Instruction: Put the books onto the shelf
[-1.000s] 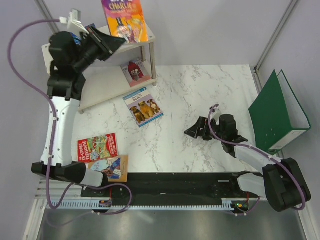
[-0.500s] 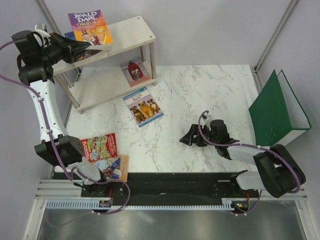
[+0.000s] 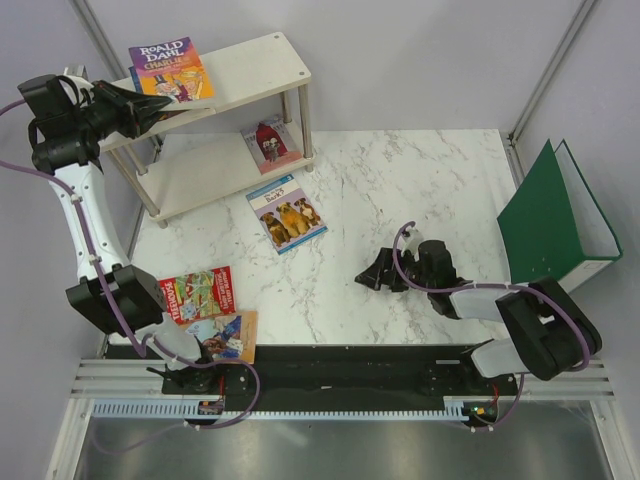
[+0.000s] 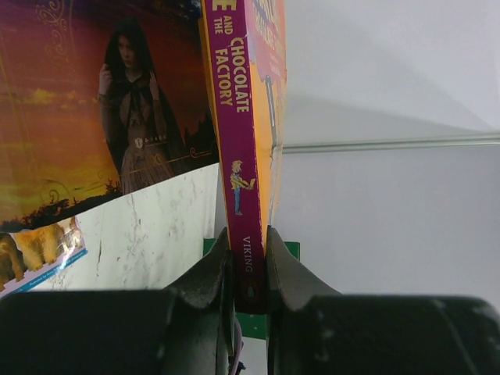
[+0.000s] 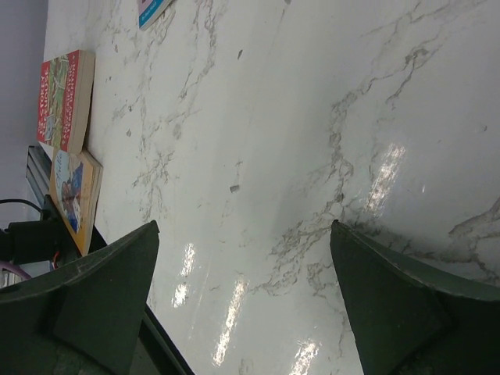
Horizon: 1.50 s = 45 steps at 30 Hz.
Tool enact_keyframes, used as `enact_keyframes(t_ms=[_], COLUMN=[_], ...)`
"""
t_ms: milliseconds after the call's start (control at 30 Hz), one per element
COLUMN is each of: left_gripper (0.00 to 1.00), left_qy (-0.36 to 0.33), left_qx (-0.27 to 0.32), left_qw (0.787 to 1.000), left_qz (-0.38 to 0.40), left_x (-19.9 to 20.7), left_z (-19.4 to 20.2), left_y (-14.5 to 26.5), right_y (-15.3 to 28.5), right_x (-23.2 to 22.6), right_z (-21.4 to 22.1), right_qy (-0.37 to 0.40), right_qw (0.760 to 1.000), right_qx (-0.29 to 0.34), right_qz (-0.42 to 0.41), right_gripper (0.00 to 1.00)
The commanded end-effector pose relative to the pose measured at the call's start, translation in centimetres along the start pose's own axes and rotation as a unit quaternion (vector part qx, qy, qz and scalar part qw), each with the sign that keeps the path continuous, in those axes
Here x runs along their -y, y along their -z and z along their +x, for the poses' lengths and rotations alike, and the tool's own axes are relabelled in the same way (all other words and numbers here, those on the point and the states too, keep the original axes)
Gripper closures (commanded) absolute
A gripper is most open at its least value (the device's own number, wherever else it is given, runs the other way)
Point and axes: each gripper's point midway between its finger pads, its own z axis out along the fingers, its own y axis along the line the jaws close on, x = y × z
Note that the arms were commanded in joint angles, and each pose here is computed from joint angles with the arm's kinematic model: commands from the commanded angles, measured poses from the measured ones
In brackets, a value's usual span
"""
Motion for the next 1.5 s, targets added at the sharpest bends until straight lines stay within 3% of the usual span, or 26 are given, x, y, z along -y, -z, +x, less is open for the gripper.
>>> enact_keyframes(t_ms=[0, 200, 467, 767, 900, 933, 967, 1033, 1100, 1467], left_gripper=[0.98, 0.98, 0.98, 0.82, 0.7, 0.6, 0.42, 0.41, 0.06, 0.0], left_qy=[-0.038, -0.041, -0.028, -0.014, -0.018, -0.022, -0.021, -0.023, -0.026, -0.062], left_qx=[0.005, 0.037, 0.032, 0.022, 0.022, 0.023, 0.024, 0.025, 0.026, 0.044], left_qw=[0.999, 0.998, 0.998, 0.999, 0.999, 0.999, 0.999, 0.999, 0.999, 0.997], left_qz=[0.019, 0.028, 0.037, 0.035, 0.035, 0.036, 0.034, 0.035, 0.033, -0.007], left_x=[0.4, 1.2, 1.1, 0.2, 0.4, 0.6, 0.5, 0.8, 0.8, 1.9], left_z=[-0.9, -2.5, -3.5, -3.8, -3.7, -3.7, -3.7, -3.5, -3.5, -3.4], left_y=[0.0, -0.3, -1.2, -1.8, -1.7, -1.5, -1.6, -1.4, -1.3, 0.1], right_y=[0.3, 0.2, 0.1, 0.1, 0.0, 0.1, 0.1, 0.1, 0.1, 0.2], right_x=[1.9, 1.9, 1.9, 1.9, 1.8, 1.9, 1.9, 1.9, 1.8, 1.7], right_z=[3.6, 3.9, 4.3, 4.3, 4.5, 4.4, 4.4, 4.4, 4.4, 4.3], right_qy=[-0.027, -0.028, -0.031, -0.03, -0.031, -0.032, -0.032, -0.032, -0.032, -0.032], right_qw=[0.998, 0.998, 0.997, 0.997, 0.997, 0.997, 0.997, 0.997, 0.997, 0.997], right_qx=[-0.052, -0.057, -0.063, -0.063, -0.067, -0.065, -0.065, -0.064, -0.064, -0.062], right_qz=[0.032, 0.03, 0.027, 0.027, 0.025, 0.026, 0.026, 0.027, 0.027, 0.025], right_gripper=[0.02, 0.02, 0.02, 0.02, 0.02, 0.02, 0.02, 0.02, 0.02, 0.02])
